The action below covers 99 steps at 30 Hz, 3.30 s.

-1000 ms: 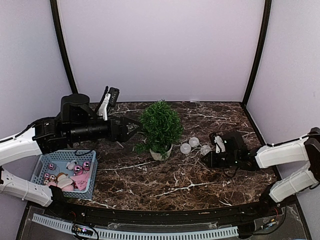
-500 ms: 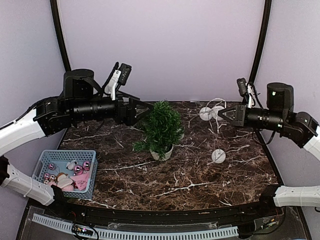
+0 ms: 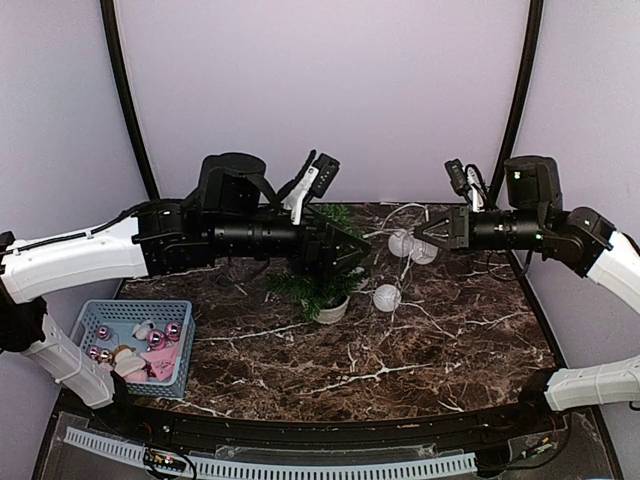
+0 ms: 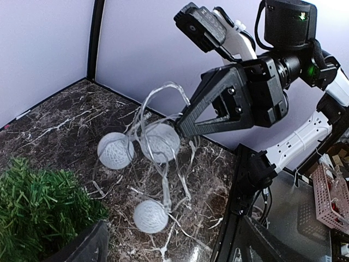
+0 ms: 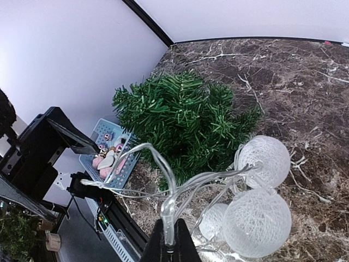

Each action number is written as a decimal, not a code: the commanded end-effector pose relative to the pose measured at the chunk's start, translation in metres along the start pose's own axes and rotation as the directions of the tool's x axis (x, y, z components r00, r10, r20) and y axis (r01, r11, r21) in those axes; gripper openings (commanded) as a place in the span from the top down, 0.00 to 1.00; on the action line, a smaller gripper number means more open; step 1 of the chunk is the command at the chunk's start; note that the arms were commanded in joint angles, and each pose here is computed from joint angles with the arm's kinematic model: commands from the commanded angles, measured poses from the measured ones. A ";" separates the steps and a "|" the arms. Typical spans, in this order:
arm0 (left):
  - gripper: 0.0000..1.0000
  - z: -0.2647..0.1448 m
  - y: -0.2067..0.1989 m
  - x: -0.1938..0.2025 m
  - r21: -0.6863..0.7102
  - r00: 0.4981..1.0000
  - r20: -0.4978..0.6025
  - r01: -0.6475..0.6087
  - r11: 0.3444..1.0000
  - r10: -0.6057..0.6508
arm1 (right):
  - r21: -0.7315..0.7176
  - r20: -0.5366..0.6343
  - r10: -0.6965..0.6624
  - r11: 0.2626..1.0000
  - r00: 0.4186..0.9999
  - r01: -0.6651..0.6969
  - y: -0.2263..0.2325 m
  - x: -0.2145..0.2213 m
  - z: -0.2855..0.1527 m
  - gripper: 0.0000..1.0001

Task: Decorate the small christmas tree
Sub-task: Wrap the side of the string light in the gap of the branches.

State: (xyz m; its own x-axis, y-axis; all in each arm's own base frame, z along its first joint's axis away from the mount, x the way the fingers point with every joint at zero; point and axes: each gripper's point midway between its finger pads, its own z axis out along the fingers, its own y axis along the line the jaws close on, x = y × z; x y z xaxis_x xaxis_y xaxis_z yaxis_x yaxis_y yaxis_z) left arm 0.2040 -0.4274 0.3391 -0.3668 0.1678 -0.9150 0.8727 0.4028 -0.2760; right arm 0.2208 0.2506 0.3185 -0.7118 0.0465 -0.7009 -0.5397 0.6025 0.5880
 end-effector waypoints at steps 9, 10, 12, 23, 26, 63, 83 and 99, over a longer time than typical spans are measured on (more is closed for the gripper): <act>0.44 0.040 -0.028 -0.009 -0.002 0.993 0.094 0.074 0.997 -0.074 | -0.118 0.030 0.098 0.989 0.995 -0.094 0.023 -0.011 -0.001 1.00; 0.45 0.043 -0.029 -0.010 -0.010 0.992 0.105 0.074 0.997 -0.073 | -0.120 0.029 0.113 0.987 0.993 -0.109 0.023 -0.011 -0.001 1.00; 0.47 0.051 -0.034 -0.006 -0.017 0.992 0.103 0.072 0.997 -0.070 | -0.123 0.028 0.132 0.984 0.991 -0.128 0.023 -0.011 0.000 1.00; 0.35 0.090 -0.019 0.016 -0.121 0.998 0.031 0.058 0.991 -0.055 | -0.150 0.020 0.173 0.974 0.985 -0.169 0.026 -0.011 0.002 1.00; 0.39 0.096 -0.013 0.023 -0.155 0.999 0.007 0.049 0.987 -0.048 | -0.156 0.017 0.173 0.973 0.985 -0.168 0.027 -0.011 0.002 1.00; 0.99 -0.025 -0.070 0.067 0.198 0.962 -0.272 0.059 0.978 -0.003 | -0.082 0.162 0.015 0.997 0.987 -0.001 -0.040 0.055 0.014 0.14; 1.00 -0.050 -0.010 0.125 -0.048 0.930 -0.333 0.150 0.987 -0.158 | -0.119 0.003 0.301 0.947 0.954 -0.299 -0.029 0.105 0.093 0.28; 1.00 -0.058 -0.007 0.132 -0.030 0.938 -0.300 0.175 0.984 -0.176 | -0.210 -0.106 0.293 0.927 0.950 -0.309 0.028 0.124 0.140 0.39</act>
State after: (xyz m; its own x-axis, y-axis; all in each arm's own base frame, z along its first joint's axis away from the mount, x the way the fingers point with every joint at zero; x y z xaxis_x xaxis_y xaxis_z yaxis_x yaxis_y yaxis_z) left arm 0.1309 -0.3581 0.2266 -0.6029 0.3925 -0.6946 0.7798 0.4742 -0.4088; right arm 0.1749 0.3712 0.1754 -0.8903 0.1000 -0.4443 -0.3660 0.4235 0.8286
